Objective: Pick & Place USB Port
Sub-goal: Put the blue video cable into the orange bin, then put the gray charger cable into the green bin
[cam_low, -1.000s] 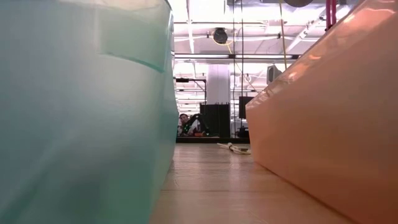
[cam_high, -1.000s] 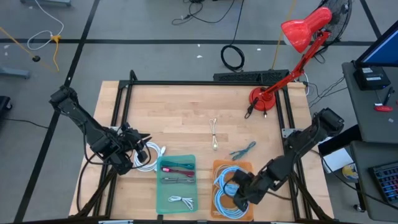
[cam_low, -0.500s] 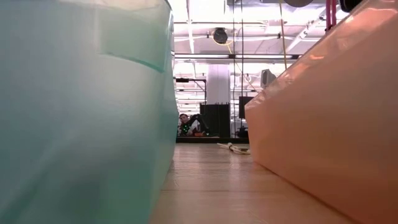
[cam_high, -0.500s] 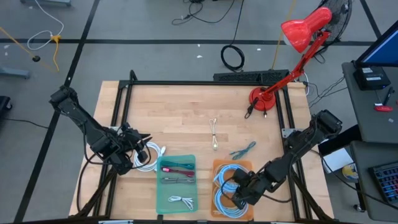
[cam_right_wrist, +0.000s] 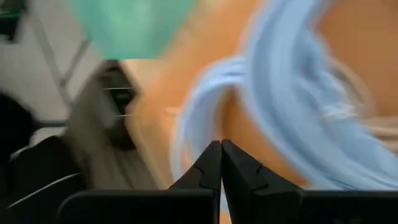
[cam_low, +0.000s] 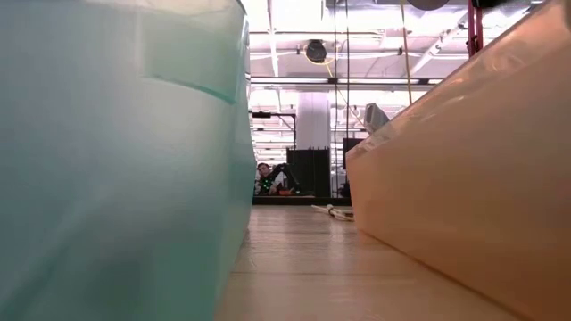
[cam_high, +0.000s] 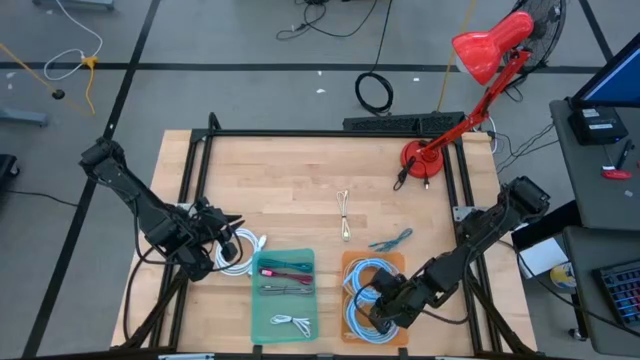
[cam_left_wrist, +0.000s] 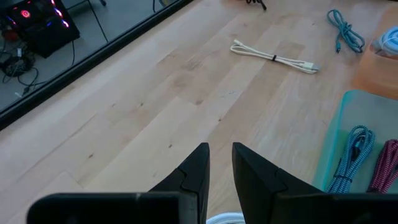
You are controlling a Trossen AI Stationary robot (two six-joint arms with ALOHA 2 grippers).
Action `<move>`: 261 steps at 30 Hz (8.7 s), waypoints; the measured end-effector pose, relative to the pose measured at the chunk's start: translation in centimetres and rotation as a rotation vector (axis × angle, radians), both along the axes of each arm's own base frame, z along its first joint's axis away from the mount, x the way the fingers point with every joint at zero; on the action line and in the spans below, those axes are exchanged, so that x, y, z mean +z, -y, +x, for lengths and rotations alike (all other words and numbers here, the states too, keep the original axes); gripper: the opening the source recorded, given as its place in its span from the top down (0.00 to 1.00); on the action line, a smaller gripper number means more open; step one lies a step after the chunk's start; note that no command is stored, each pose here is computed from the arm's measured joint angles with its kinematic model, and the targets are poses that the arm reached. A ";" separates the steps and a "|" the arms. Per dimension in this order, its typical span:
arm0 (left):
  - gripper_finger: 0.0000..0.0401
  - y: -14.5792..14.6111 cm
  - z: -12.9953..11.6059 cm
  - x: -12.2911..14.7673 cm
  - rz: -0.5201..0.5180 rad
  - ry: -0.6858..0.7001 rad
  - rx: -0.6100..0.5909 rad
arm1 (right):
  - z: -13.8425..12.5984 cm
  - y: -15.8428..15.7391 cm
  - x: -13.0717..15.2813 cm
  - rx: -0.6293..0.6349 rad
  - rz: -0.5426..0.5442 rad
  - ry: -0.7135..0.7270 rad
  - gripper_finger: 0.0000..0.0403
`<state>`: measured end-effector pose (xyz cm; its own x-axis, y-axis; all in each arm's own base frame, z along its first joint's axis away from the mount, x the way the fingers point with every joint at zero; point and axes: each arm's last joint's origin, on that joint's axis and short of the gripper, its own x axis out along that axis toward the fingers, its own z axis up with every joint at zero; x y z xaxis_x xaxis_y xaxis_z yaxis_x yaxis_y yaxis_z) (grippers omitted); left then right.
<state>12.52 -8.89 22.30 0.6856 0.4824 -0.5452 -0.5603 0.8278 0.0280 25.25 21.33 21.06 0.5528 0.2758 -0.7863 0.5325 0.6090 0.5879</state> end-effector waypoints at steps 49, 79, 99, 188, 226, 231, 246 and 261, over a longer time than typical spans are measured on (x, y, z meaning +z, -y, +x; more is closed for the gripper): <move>0.82 -1.6 1.6 0.5 0.040 -0.123 -0.004 | 10.3 14.8 8.7 -0.123 -0.889 0.952 1.00; 0.56 -10.1 2.5 -0.7 -0.356 -0.552 0.135 | 5.6 12.2 8.7 -0.264 -0.931 0.588 0.85; 0.47 -8.2 2.0 -6.5 -0.296 -0.464 0.082 | 7.1 27.5 2.7 -0.234 -0.436 0.186 0.85; 0.47 -9.2 4.6 -4.9 0.084 -0.297 -0.033 | 10.1 28.0 1.5 -0.128 -0.209 -0.268 0.46; 0.47 -8.1 4.5 -5.1 0.062 -0.309 -0.111 | 15.8 26.9 -4.4 -0.128 -0.346 -0.602 0.41; 0.47 -8.1 4.5 -5.1 0.062 -0.308 -0.111 | 15.8 26.9 -4.4 -0.132 -0.345 -0.602 0.45; 0.47 -8.1 4.5 -5.0 0.065 -0.309 -0.114 | 14.8 26.5 -7.2 -0.159 -0.254 -0.606 0.52; 0.47 -8.1 4.5 -5.0 0.064 -0.303 -0.113 | 16.1 25.0 -6.6 0.050 -0.326 -0.494 0.96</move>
